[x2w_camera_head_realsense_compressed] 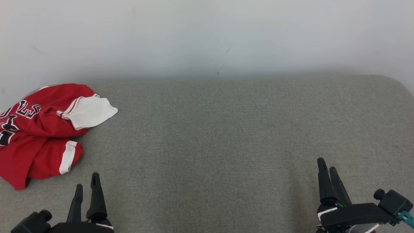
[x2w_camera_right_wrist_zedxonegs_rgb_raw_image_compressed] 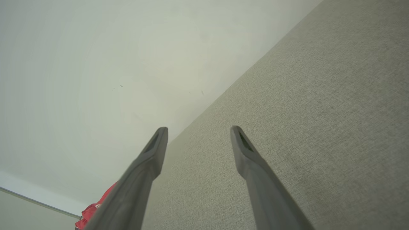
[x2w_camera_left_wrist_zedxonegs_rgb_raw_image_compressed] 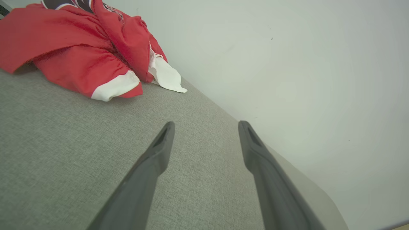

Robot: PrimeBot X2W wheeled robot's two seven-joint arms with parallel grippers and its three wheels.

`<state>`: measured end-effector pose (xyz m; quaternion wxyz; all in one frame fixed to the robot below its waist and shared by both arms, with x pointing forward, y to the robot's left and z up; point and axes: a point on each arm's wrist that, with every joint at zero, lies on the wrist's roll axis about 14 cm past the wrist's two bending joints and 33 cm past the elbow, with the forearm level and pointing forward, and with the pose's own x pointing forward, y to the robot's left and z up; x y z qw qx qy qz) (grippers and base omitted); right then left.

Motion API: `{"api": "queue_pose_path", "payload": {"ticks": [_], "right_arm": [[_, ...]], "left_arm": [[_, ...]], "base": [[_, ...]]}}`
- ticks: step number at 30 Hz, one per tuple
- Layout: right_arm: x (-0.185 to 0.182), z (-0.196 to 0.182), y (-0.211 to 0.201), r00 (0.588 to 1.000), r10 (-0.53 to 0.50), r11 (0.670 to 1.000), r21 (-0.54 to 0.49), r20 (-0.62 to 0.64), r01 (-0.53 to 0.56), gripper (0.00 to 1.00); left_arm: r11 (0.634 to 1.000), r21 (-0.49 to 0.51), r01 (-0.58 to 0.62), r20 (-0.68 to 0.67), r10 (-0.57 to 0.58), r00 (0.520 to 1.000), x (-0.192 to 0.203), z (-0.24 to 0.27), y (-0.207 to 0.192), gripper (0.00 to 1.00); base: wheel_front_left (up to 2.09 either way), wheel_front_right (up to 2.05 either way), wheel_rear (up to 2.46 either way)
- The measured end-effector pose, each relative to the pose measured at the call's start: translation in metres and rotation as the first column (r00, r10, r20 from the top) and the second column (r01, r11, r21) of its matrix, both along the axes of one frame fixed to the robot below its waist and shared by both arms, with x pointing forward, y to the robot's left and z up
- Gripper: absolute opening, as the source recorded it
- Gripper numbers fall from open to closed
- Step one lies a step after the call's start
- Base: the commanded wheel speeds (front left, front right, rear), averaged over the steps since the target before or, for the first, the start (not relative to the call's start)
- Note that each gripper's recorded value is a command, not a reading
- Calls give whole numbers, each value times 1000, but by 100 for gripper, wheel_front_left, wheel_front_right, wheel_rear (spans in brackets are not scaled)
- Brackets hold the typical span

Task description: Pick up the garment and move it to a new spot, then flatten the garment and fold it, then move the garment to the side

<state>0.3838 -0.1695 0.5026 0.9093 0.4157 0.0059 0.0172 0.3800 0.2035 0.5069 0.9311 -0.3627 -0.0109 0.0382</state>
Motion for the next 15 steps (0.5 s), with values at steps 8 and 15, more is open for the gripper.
{"api": "queue_pose_path", "payload": {"ticks": [8, 15], "right_arm": [[-1, 3, 5, 1000, 20, 988, -154, 22, -16, 100], [-4, 2, 10, 999, 38, 964, -263, 32, -28, 100]], "left_arm": [[990, 143, 5, -1, -5, 1000, -2, 0, -2, 100], [968, 250, 9, -1, -9, 1000, -5, 1, -2, 100]], "base": [[0, 0, 0], [0, 0, 0]]}}
